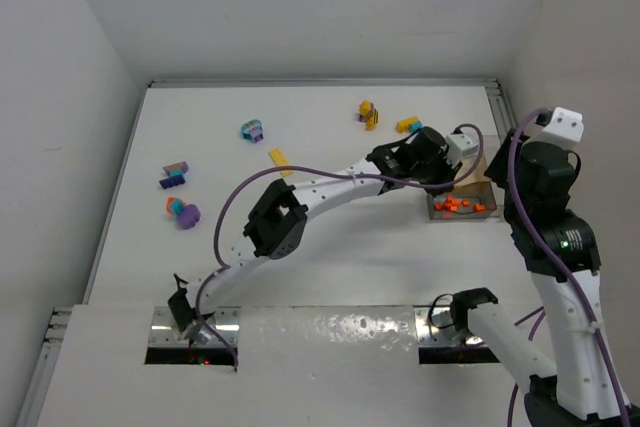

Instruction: Sort the legos into containers by color

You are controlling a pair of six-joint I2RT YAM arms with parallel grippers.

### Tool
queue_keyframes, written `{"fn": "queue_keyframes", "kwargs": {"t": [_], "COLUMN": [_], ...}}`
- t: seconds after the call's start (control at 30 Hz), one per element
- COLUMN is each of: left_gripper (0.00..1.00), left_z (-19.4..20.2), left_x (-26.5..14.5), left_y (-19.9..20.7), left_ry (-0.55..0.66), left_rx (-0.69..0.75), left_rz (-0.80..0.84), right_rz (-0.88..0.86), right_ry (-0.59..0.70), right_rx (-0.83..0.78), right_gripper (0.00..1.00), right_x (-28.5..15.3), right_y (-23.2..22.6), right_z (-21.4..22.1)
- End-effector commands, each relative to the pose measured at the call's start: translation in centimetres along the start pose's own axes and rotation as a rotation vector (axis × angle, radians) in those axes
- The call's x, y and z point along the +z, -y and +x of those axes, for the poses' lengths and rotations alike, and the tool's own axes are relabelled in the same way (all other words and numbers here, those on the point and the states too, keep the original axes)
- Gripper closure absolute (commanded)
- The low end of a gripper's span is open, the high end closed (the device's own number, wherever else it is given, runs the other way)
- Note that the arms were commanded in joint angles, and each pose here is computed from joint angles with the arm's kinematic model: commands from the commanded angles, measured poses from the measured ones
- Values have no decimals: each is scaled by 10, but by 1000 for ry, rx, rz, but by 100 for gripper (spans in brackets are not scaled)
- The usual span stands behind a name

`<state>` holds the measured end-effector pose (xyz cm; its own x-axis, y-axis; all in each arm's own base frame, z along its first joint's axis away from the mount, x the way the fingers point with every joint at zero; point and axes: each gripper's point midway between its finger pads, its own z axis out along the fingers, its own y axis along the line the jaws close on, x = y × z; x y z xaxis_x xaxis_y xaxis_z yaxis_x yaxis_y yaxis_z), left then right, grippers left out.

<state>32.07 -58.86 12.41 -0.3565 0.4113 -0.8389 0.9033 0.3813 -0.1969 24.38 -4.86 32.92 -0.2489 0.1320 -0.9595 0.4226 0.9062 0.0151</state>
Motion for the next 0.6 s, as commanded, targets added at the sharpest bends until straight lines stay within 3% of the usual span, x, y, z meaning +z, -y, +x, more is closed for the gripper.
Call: {"fn": "queue_keyframes", "kwargs": {"t": [0.0,0.17,0.23,0.27,0.37,0.47,0.57], "left_gripper": [100,97,82,68,48,38,38], "left_z": [-41,-18,-15,-14,-14,-18,-28], "left_x": [11,28,29,29,28,24,17], "left_y": [7,4,5,5,5,6,6], "left_ry": [159,129,126,122,117,117,129], "left_rx": [24,18,24,27,29,38,41], "left_rz": [-14,-26,-30,-34,-33,-38,-43], "right_rz": [-40,-45,-43,-43,-46,-54,-66], "right_ry": [-26,-36,-37,-38,-38,-38,-38], "right_rx": [6,0,-4,-7,-4,-2,4], "right_gripper": [51,50,50,50,50,50,50], "right_x": [-3,-6,-6,-7,-6,-5,-4], "right_y": [-5,-4,-2,-2,-3,-6,-9], "right_z": [9,14,14,14,14,14,13]}}
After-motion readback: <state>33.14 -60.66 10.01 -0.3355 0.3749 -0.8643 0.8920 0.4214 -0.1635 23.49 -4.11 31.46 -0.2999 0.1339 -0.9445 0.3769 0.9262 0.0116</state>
